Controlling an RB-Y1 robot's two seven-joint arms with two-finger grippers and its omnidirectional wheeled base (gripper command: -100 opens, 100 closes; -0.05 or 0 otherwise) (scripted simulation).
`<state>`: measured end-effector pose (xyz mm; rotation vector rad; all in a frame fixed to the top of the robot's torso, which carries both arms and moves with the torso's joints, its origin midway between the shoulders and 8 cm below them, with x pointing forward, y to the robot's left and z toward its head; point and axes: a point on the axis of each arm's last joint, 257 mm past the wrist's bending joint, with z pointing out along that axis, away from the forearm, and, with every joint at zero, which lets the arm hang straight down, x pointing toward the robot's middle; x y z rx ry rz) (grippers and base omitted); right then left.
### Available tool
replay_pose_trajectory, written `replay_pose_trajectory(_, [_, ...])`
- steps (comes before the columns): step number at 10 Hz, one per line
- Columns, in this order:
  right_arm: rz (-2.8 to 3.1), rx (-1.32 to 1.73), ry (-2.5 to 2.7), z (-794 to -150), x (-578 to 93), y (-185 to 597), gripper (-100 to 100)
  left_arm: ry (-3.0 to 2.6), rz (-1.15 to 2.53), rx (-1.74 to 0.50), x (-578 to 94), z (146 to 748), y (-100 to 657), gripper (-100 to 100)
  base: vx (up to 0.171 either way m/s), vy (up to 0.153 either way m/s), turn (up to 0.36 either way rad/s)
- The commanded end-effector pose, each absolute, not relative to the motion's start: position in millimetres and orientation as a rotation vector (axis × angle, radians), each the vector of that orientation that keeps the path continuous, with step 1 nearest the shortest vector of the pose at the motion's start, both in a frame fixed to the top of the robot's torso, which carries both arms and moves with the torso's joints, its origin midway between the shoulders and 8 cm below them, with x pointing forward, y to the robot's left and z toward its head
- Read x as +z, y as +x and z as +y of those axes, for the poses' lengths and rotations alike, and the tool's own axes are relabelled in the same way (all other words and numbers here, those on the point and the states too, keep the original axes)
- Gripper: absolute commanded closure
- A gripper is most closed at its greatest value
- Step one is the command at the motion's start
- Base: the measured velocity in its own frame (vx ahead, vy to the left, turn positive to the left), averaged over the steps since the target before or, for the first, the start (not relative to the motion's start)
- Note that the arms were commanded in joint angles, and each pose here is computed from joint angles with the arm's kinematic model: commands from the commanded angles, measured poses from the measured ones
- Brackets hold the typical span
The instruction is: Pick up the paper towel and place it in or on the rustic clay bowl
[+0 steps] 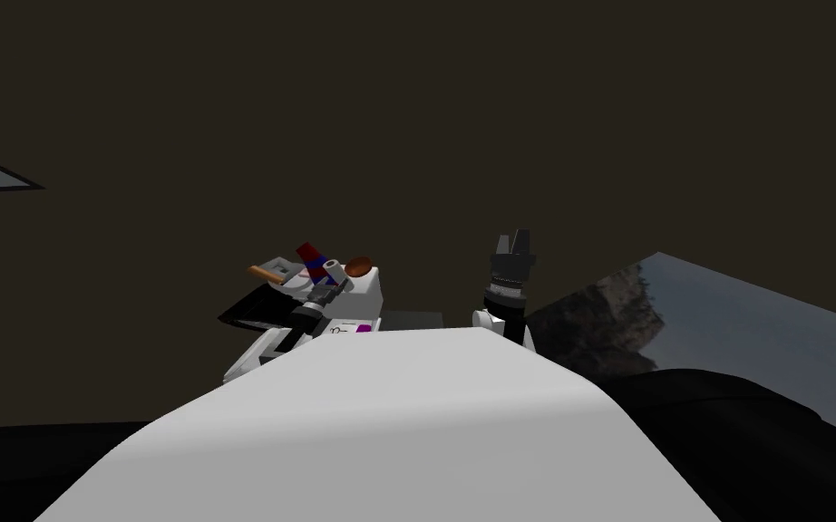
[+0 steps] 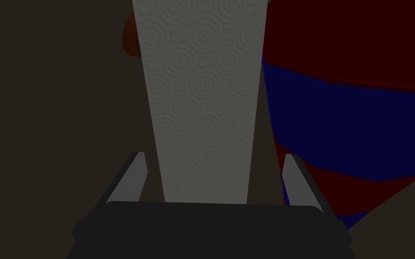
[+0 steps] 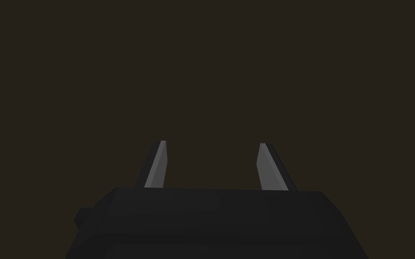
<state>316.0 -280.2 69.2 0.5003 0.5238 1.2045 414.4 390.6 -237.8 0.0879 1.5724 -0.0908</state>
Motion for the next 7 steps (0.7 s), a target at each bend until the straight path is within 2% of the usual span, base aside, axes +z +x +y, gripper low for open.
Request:
replay_pose_trajectory(1, [0.524, 1.204, 0.5, -280.2, 69.2, 316.0, 0, 0.088, 1.572, -0.091, -237.8, 390.6, 414.4, 100, 0.0, 0.0, 0.0])
replay_pose_trajectory(5, [0.524, 1.205, 0.5, -280.2, 69.2, 316.0, 0, 0.086, 1.573, -0.091, -238.2, 390.7, 414.3, 100, 0.0, 0.0, 0.0])
replay_pose_trajectory(6, [0.524, 1.205, 0.5, -280.2, 69.2, 316.0, 0, 0.086, 1.573, -0.091, -238.2, 390.7, 414.3, 0, 0.0, 0.0, 0.0])
replay_pose_trajectory(7, [0.524, 1.205, 0.5, -280.2, 69.2, 316.0, 0, 0.086, 1.573, -0.091, -238.2, 390.7, 414.3, 100, 0.0, 0.0, 0.0])
